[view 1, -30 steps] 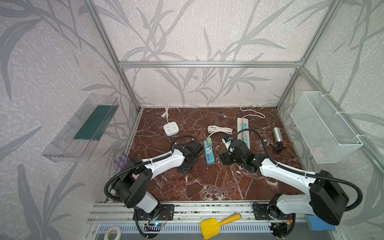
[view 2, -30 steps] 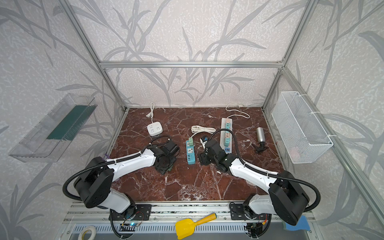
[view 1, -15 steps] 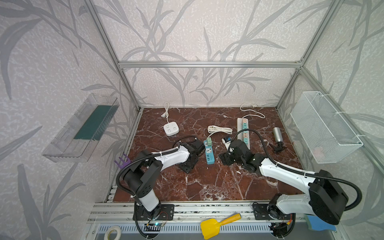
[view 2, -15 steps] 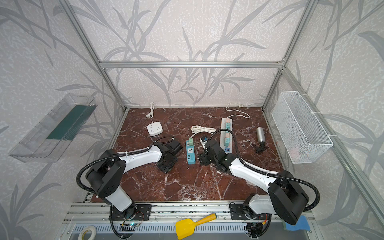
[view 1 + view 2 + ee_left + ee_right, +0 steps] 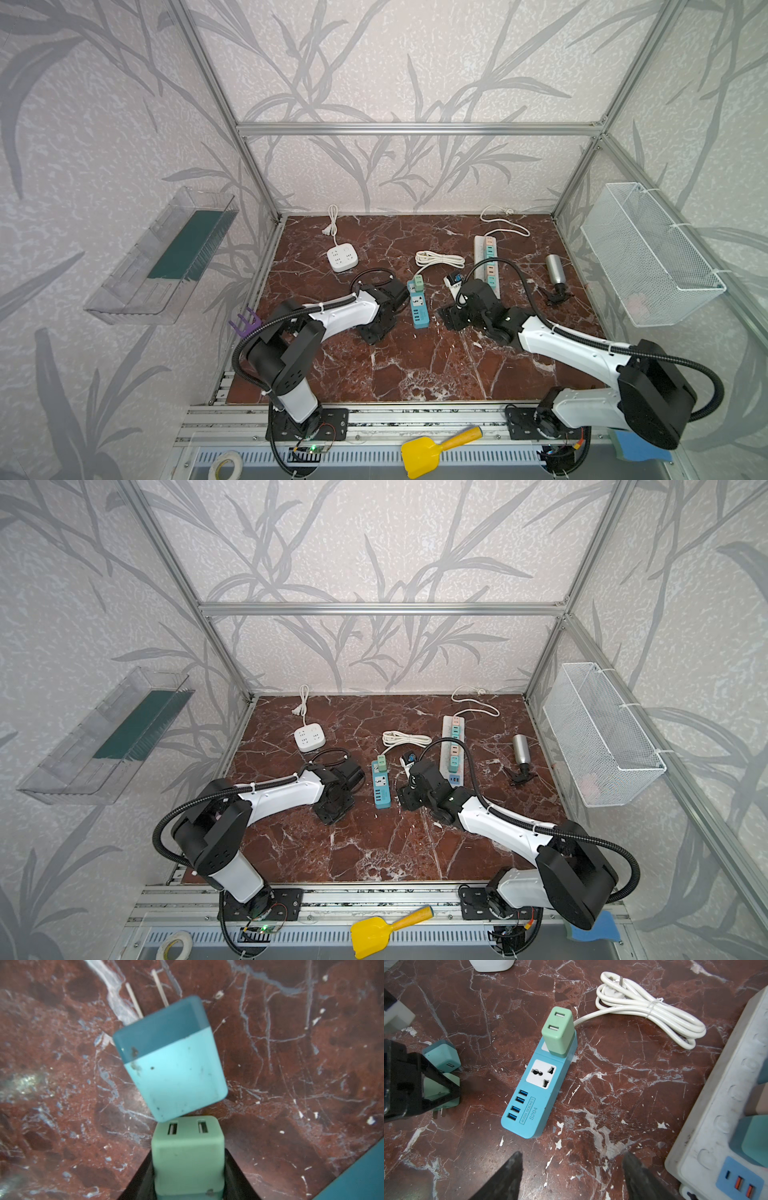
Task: Insert the plug
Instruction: 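Carry the green adapter with the left gripper while the right gripper reaches for it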
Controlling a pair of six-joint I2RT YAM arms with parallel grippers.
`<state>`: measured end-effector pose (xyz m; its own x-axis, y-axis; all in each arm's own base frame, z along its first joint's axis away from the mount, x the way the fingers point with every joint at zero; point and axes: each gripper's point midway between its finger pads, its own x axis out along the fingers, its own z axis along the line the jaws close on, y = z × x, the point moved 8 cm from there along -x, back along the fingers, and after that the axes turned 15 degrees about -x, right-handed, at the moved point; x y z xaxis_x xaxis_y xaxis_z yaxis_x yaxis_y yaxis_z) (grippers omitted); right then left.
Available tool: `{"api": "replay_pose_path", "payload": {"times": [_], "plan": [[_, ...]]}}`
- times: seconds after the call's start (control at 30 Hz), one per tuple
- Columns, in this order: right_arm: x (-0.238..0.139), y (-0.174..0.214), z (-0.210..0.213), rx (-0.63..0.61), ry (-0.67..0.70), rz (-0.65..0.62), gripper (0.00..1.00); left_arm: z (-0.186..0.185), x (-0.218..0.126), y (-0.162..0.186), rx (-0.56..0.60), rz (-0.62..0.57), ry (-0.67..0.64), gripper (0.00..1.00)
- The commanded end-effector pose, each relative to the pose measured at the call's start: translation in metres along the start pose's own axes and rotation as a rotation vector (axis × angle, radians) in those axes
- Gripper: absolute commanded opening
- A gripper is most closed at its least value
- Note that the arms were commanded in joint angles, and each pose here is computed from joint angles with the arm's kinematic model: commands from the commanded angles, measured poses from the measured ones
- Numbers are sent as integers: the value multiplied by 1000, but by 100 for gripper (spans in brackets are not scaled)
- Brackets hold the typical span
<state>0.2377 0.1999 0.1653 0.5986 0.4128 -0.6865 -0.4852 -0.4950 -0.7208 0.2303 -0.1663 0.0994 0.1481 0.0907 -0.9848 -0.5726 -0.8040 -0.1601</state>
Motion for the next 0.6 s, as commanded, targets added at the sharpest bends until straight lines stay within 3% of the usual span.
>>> {"api": "replay_pose_path", "payload": {"times": [0.0, 0.27, 0.57], "plan": [[0, -3, -1, 11, 6, -9, 75, 2, -4, 1, 255, 8, -41, 42], [1, -2, -3, 11, 24, -7, 75, -23, -19, 33, 824, -12, 71, 43], [0, 1, -8, 23, 76, 6, 75, -1, -18, 61, 1141, -14, 88, 42]]}}
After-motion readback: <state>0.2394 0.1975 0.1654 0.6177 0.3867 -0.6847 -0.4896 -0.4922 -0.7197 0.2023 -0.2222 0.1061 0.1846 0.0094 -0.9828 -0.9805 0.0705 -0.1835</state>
